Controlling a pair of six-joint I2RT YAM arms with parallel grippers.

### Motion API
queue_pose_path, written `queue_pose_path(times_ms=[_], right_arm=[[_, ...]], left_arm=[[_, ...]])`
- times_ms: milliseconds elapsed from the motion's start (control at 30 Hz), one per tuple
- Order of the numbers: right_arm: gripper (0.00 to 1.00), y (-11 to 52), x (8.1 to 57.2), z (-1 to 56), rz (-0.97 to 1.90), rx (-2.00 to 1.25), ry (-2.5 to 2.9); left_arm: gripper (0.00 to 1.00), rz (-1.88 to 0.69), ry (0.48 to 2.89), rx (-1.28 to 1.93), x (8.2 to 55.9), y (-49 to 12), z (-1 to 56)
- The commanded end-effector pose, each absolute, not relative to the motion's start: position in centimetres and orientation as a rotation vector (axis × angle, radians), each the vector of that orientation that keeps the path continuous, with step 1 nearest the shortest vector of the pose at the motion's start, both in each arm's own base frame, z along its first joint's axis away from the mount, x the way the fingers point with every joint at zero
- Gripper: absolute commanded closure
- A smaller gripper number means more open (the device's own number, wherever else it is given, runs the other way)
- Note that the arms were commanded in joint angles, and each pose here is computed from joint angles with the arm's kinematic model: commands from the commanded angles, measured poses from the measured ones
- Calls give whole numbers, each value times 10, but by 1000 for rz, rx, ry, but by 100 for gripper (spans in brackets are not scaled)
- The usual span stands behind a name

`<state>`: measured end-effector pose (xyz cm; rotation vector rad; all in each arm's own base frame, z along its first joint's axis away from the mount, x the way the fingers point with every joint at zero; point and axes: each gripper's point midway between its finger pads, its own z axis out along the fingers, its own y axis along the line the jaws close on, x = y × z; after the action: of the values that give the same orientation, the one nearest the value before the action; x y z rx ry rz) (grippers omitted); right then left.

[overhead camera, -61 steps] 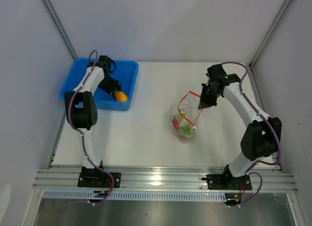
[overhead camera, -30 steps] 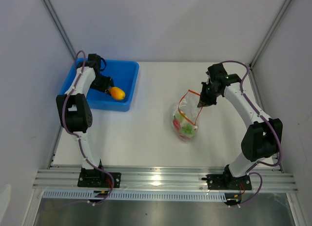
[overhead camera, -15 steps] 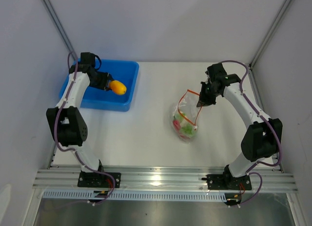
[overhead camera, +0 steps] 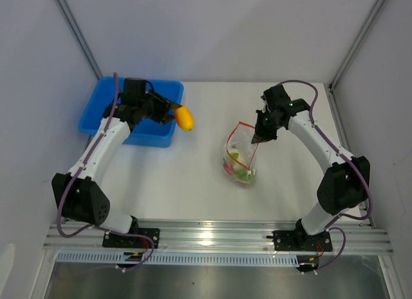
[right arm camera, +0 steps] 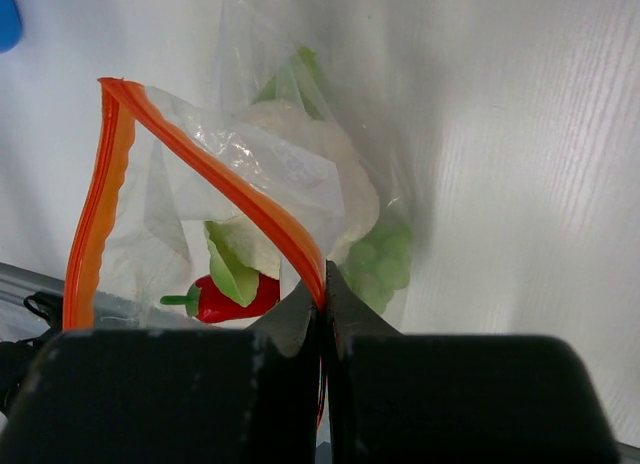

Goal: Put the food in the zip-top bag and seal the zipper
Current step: Place the fake fruit in the zipper food storage bag.

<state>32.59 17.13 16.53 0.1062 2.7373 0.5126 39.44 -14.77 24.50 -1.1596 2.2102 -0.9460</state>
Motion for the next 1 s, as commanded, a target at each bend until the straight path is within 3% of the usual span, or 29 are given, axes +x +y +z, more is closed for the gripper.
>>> queue_pose_path(times_ms=[0,467,633,967], right_arm=[[100,187,332,183,562,82,2689],[100,223,307,189,587,43,2711],[100,233,304,194,561,9,2656],[100,241,287,206,598,16,2621]], left_arm=[[99,-1120,2145,-893,375,-186,294],[99,-1431,2139,-390,300,-273,324],[99,-1559,2262,-235,276,-306,308],[99,-1482,2346,-37,260,-329,271]])
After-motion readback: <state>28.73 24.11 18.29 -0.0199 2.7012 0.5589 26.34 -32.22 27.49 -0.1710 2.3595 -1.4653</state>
